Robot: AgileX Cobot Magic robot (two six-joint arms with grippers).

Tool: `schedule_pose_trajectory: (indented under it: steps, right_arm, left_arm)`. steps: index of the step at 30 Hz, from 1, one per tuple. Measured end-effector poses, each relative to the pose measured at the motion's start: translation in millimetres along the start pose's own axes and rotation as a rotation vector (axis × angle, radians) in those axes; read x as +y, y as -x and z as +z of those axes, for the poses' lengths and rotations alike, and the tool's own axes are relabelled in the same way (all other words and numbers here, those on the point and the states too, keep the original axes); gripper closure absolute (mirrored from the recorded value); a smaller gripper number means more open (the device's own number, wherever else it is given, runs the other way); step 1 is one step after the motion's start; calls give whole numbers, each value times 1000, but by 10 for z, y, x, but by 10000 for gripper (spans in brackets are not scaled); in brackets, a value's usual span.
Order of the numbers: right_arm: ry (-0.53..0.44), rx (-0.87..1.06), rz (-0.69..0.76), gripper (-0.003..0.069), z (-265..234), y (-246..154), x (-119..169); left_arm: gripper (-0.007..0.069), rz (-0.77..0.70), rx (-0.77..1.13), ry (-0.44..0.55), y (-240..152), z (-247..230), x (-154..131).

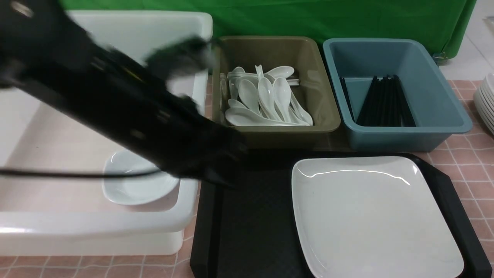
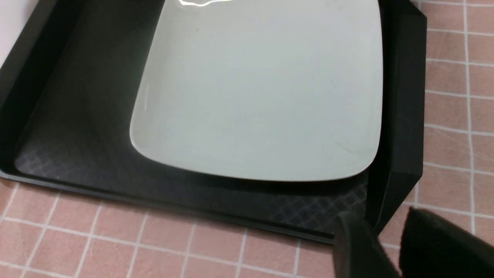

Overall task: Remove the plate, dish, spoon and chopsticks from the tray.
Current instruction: Use the left arm to grab a plate from the dinner plate

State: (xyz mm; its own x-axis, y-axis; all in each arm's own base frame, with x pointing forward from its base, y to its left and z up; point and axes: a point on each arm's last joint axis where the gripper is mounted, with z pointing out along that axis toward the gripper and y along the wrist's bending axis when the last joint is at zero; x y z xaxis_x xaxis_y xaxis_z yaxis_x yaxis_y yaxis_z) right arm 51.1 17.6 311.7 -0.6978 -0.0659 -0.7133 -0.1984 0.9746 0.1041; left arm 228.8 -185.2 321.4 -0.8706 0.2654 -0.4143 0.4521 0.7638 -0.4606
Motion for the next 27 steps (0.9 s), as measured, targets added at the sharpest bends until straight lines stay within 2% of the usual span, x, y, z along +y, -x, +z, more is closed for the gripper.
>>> schedule_pose_trajectory:
  steps: [1,3,8,11,13,21,24,27]
  right_arm:
    - [0,0,0,419,0,0,0]
    - [0,7,0,419,0,-6,0]
    - [0,15,0,419,0,-14,0]
    - [0,15,0,419,0,-14,0]
    - [0,15,0,419,0,-14,0]
    - [0,15,0,419,0,-14,0]
    - [0,15,0,419,0,-14,0]
    - [0,15,0,419,0,-14,0]
  left_arm:
    - [627,-9,0,5,-2,27,-19]
    - [623,37,-26,62,-43,306,-260]
    - [572,11,34,118,-130,746,-375]
    - [520,-44,57,138,-135,979,-329]
    - [449,-104,42,154,-107,1238,-252]
    - [235,-175,-25,163,-74,1847,-47]
    - [171,-204,-26,172,-110,2068,46]
    - [150,-248,-64,152,-82,2167,64]
